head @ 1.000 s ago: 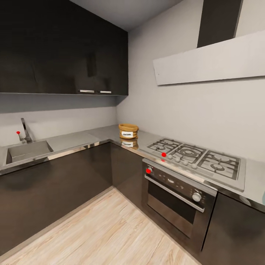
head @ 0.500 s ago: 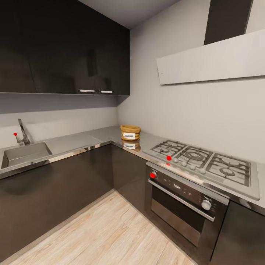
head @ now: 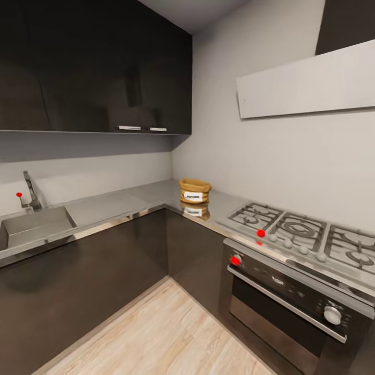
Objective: In the kitchen, take the popcorn bag from the countertop, put it into the microwave, and heat it until the popcorn is cooked so the cooked popcorn ends up inside the bag.
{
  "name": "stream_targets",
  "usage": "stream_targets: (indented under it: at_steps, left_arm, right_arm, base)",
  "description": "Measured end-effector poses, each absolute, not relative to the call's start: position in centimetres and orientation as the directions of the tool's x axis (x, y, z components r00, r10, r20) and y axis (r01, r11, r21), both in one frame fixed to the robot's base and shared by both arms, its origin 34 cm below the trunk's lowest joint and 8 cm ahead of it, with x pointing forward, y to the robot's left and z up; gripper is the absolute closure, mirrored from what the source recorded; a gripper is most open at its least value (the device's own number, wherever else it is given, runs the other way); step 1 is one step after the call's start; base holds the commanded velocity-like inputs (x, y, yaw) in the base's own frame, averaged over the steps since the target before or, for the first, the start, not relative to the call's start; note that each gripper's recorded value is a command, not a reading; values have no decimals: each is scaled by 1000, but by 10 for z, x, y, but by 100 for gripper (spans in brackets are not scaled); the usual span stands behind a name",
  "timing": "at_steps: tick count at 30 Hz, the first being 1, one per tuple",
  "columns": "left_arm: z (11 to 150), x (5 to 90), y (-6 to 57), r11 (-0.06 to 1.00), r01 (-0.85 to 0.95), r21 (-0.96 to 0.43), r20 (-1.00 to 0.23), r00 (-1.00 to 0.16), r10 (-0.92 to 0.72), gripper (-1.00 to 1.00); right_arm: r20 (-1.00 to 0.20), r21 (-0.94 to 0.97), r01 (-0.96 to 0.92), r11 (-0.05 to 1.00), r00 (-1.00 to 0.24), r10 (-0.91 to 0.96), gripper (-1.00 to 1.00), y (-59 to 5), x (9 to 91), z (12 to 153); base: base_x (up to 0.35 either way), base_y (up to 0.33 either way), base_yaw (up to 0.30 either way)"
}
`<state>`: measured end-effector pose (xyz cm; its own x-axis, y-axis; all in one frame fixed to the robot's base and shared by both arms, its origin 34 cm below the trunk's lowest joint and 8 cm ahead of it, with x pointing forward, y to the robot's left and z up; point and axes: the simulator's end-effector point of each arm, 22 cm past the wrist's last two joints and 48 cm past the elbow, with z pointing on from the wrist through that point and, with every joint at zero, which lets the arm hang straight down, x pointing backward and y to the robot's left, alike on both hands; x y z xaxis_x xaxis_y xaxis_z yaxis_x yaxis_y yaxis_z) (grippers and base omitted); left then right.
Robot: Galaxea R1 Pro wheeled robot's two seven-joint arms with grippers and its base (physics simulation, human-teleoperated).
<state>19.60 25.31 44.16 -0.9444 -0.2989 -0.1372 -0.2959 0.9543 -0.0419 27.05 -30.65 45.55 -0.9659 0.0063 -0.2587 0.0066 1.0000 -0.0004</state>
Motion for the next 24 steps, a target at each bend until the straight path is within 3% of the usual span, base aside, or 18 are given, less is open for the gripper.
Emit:
stream_targets:
  at_steps: [24]
  left_arm:
    - [442,198,251,957,-286,-42,-145,-946,-289,-100]
  right_arm:
    - [-260,0,7,1000,-966,6,-100,-306,271,456]
  base:
    - [287,235,0]
